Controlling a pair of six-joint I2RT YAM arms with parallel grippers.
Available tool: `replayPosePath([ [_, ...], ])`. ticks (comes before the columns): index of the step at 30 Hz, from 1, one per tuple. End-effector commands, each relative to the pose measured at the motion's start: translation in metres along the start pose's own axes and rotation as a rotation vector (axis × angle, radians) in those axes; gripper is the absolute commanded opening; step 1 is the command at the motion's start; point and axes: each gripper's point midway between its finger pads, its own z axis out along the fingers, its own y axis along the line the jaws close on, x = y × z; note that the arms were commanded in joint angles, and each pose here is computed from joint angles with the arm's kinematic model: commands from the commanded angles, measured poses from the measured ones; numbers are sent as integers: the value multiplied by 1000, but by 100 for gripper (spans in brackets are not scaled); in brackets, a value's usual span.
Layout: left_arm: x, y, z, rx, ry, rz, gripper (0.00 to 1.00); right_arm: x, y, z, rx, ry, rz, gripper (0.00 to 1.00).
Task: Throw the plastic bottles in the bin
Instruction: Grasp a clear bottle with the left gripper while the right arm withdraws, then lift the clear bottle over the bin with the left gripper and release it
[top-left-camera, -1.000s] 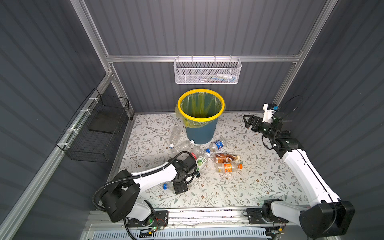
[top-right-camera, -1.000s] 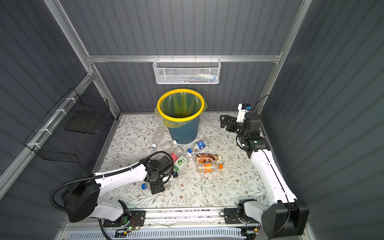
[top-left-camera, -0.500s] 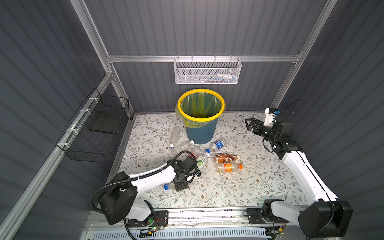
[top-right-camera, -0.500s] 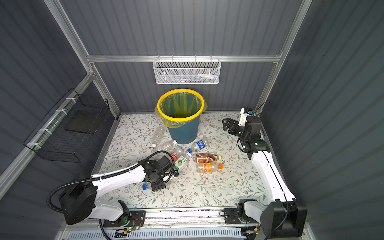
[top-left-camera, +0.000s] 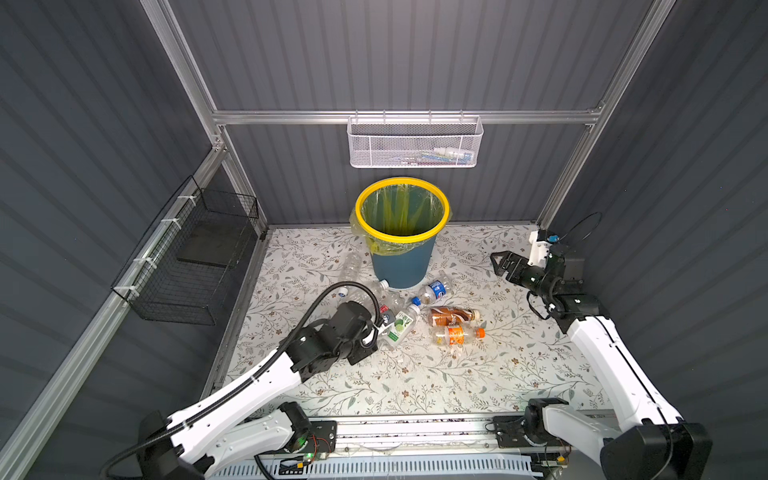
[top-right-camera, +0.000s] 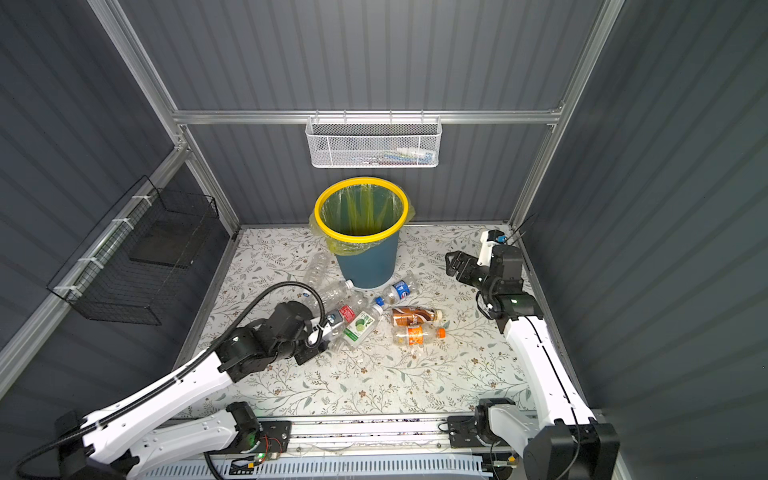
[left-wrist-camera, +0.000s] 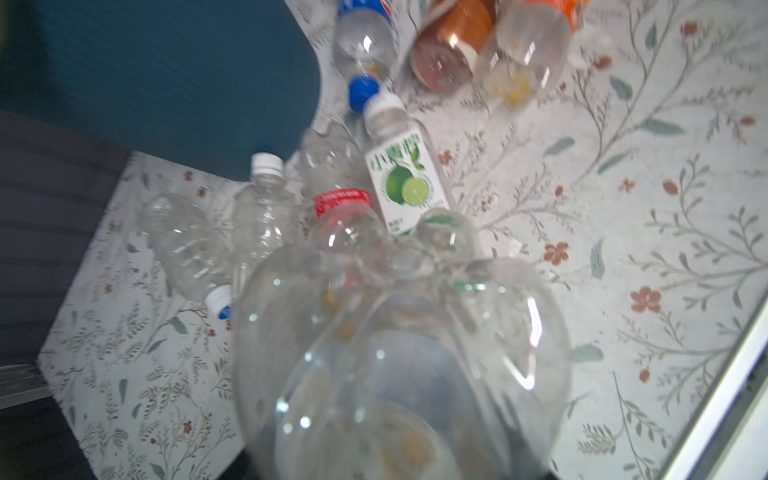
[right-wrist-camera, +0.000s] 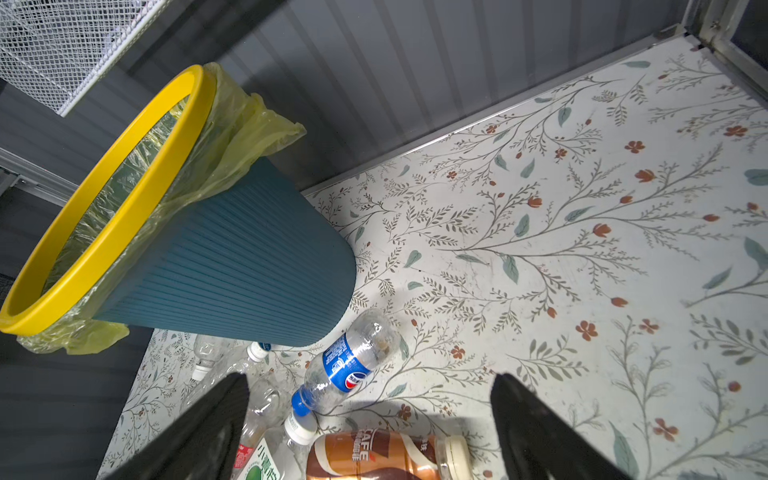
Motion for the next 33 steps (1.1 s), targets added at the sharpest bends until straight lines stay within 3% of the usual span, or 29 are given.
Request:
replayPosePath([
  [1, -33, 43, -34, -209, -198, -133, 59, 9, -6, -4, 25, 18, 1, 92],
  [8, -76, 95, -125, -427, -602, -269, 59, 11, -6, -13, 35, 16, -6, 92],
  [14, -130, 122, -212, -570, -957, -188, 59, 8, -3, -13, 24, -1, 6, 92],
  [16, -158, 130, -221, -616, -1001, -131, 60, 7, 0, -12, 12, -7, 13, 91],
  [18, -187, 146, -217, -669, -984, -124, 60, 5, 5, -10, -3, -12, 14, 91],
  [21, -238, 174, -183, -726, -935, -156, 60, 3, 13, -9, -24, -22, 16, 91],
  [22, -251, 193, -165, -721, -889, -184, 60, 4, 16, -8, -34, -22, 18, 91],
  [24, -270, 230, -124, -572, -842, -352, 62, 9, 24, -5, -59, -9, 16, 91],
  [26, -281, 248, -69, -493, -722, -411, 76, 19, 31, -2, -63, 22, -3, 91],
  [29, -289, 247, -27, -409, -645, -439, 97, 34, 34, -2, -54, 65, -32, 91],
  [33, -285, 242, -15, -368, -586, -458, 100, 46, 23, -7, -9, 92, -58, 93],
])
